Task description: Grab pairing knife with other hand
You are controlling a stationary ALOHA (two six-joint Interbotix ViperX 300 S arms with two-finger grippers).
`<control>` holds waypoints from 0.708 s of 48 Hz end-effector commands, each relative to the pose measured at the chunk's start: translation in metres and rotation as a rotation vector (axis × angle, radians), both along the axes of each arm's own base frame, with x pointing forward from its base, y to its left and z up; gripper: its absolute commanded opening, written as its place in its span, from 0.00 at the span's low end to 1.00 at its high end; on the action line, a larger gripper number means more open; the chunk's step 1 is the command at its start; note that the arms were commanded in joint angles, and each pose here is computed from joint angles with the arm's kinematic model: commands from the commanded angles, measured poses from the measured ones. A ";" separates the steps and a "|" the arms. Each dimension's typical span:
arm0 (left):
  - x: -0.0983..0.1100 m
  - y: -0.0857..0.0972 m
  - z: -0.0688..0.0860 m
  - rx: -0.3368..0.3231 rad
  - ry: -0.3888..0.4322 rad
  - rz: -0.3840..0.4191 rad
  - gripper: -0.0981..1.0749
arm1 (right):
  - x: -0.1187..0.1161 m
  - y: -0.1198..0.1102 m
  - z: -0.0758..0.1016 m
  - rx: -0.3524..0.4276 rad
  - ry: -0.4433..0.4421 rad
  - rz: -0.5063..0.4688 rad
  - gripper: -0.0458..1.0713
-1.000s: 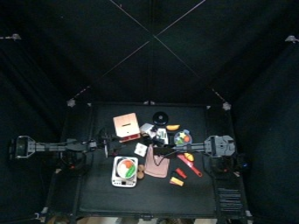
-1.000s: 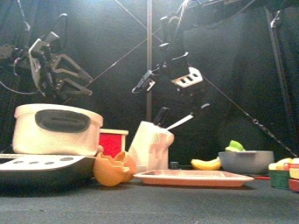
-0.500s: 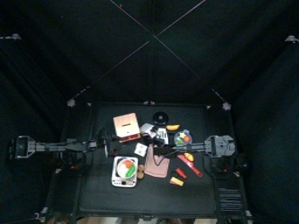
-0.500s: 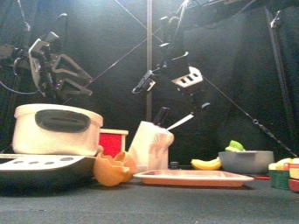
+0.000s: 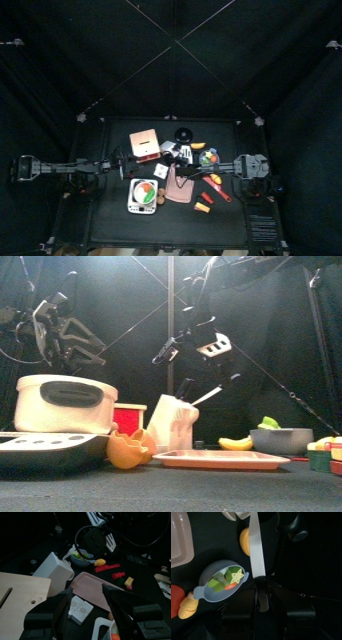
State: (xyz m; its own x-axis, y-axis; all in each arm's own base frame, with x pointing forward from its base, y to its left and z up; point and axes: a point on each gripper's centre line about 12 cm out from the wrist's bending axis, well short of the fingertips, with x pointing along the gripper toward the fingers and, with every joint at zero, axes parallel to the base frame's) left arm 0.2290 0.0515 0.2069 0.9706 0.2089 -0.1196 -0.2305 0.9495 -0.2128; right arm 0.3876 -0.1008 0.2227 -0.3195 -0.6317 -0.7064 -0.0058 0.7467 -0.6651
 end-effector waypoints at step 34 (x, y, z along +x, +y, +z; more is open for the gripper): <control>0.001 0.001 0.002 0.006 -0.008 0.002 0.83 | 0.012 -0.004 0.022 0.039 -0.062 0.002 0.56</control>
